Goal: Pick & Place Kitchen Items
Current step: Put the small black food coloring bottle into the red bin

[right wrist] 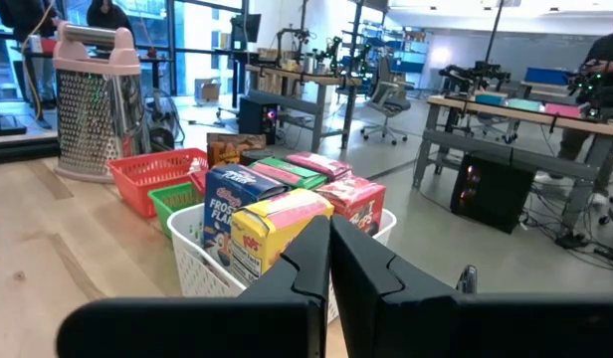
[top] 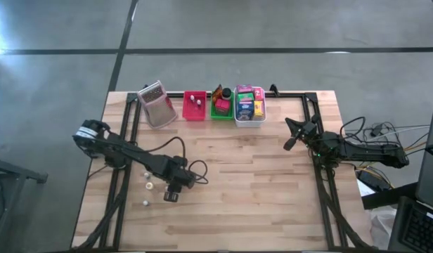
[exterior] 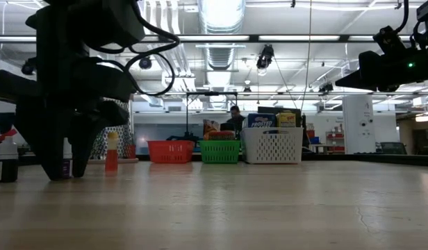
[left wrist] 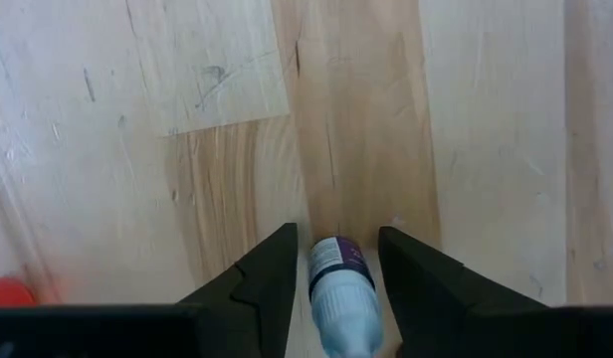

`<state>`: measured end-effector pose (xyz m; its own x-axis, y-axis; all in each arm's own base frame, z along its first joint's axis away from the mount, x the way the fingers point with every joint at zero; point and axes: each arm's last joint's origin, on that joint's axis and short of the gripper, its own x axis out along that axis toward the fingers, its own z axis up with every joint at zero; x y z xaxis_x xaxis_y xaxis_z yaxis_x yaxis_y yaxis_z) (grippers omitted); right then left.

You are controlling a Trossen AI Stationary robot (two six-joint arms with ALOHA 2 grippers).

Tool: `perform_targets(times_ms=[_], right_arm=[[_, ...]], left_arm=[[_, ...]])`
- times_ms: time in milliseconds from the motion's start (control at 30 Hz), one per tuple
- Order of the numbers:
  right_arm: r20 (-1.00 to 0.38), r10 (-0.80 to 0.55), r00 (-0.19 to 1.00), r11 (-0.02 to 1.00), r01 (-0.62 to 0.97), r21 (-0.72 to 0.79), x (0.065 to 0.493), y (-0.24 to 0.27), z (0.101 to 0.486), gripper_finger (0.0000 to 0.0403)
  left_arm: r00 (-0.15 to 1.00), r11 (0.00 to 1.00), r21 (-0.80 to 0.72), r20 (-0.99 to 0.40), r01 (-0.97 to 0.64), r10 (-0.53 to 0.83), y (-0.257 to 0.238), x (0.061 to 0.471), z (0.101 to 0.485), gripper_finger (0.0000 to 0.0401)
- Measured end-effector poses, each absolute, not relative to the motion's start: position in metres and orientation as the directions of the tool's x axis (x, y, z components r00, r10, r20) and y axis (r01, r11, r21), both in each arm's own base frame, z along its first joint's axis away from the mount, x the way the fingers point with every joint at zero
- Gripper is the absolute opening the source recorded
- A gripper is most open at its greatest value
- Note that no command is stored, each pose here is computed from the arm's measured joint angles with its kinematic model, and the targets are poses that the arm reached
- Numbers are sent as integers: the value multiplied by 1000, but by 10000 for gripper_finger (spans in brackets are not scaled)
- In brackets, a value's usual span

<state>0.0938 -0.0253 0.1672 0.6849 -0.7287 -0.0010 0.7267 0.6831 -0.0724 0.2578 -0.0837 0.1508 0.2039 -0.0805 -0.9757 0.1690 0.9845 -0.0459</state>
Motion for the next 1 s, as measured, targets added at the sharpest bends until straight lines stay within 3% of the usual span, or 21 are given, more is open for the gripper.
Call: perform_targets(times_ms=[367,1000], right_arm=[[-1,-729,685,683,727,-72,94,-25,167,8],[-1,-729,684,683,727,-72,94,-25,167,8]], left_arm=[[200,984,-45,-976,170,-79,-82,254,148,150],[197,986,-42,-978,162,-74,-82,253,146,100]])
